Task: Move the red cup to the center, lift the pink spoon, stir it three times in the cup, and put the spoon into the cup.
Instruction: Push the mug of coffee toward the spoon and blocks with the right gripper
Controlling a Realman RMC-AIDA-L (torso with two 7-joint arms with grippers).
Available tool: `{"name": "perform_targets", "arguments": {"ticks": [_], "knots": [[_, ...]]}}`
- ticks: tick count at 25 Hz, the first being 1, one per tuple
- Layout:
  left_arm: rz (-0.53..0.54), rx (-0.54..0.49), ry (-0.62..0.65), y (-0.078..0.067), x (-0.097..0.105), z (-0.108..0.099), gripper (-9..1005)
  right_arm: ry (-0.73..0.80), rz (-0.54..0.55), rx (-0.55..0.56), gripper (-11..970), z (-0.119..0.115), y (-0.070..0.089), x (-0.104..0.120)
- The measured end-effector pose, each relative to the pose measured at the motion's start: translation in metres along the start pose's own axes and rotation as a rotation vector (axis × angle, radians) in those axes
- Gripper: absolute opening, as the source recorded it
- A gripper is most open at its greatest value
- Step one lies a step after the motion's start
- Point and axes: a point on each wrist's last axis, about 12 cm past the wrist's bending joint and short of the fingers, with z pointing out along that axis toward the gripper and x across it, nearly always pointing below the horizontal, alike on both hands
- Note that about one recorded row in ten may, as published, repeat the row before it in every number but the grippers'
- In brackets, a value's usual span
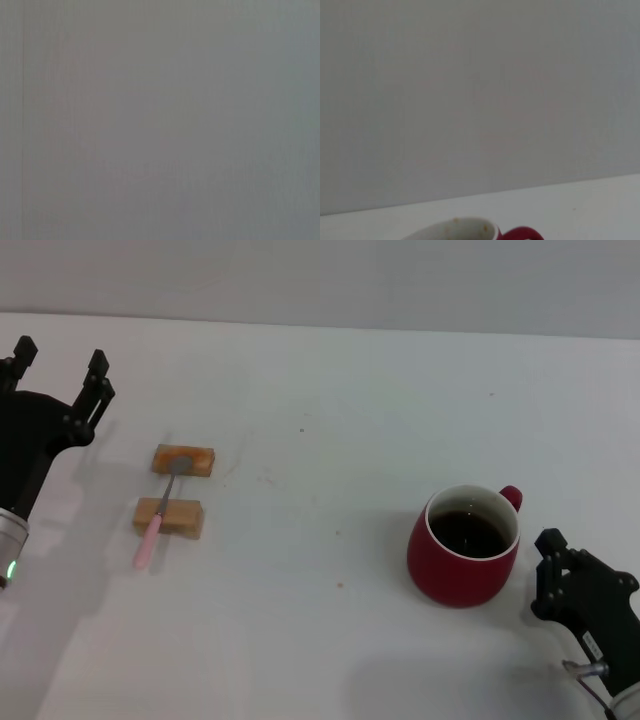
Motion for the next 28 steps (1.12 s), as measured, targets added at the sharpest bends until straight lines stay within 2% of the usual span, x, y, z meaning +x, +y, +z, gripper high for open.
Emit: {"name": "perform_targets", "arguments": {"ticks": [9, 28], "knots": [[0.000, 0.006, -0.004, -0.001, -0.001, 0.003, 777, 0.011, 0.007, -0.005, 0, -0.005, 0.003, 0.003], [0.000, 0.001, 0.002, 0.000, 0.000, 0.000, 777, 0.005, -0.019, -0.063, -1, 0.013, 0.006, -0.003]]}}
